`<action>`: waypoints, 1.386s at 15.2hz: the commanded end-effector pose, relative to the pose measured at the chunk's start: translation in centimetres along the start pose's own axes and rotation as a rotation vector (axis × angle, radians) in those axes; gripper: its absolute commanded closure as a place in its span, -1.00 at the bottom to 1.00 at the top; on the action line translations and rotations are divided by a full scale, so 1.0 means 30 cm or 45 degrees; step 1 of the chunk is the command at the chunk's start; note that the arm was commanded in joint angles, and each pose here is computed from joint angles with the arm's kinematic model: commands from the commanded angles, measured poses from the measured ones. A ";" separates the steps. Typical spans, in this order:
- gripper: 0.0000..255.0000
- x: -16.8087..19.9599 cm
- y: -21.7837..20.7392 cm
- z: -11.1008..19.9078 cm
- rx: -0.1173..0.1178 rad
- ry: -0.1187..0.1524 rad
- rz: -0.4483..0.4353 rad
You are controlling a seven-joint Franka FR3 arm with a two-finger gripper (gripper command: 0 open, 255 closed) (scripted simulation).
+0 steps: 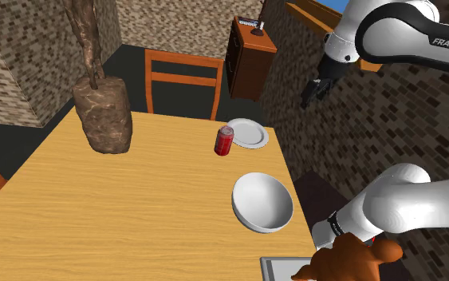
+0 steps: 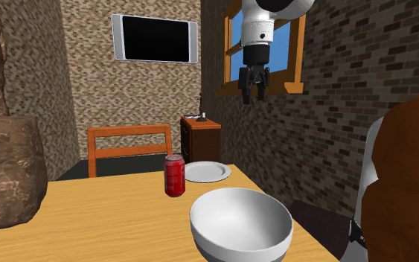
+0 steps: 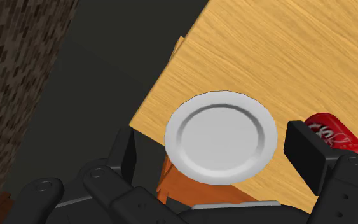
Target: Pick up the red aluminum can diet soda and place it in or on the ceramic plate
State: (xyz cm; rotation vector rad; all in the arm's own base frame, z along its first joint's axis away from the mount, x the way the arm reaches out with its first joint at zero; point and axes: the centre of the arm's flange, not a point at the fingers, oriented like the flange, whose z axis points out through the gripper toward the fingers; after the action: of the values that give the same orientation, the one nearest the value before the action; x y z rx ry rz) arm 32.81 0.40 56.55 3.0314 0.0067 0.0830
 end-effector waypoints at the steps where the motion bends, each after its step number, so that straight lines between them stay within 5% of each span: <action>1: -1.00 0.000 0.000 0.000 0.000 0.000 0.000; 21: -1.00 0.481 -0.582 0.411 0.122 -0.059 -0.047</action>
State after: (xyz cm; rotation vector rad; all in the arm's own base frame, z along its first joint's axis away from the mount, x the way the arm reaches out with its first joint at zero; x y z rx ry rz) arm 46.94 15.84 43.93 3.1210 0.0632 0.0124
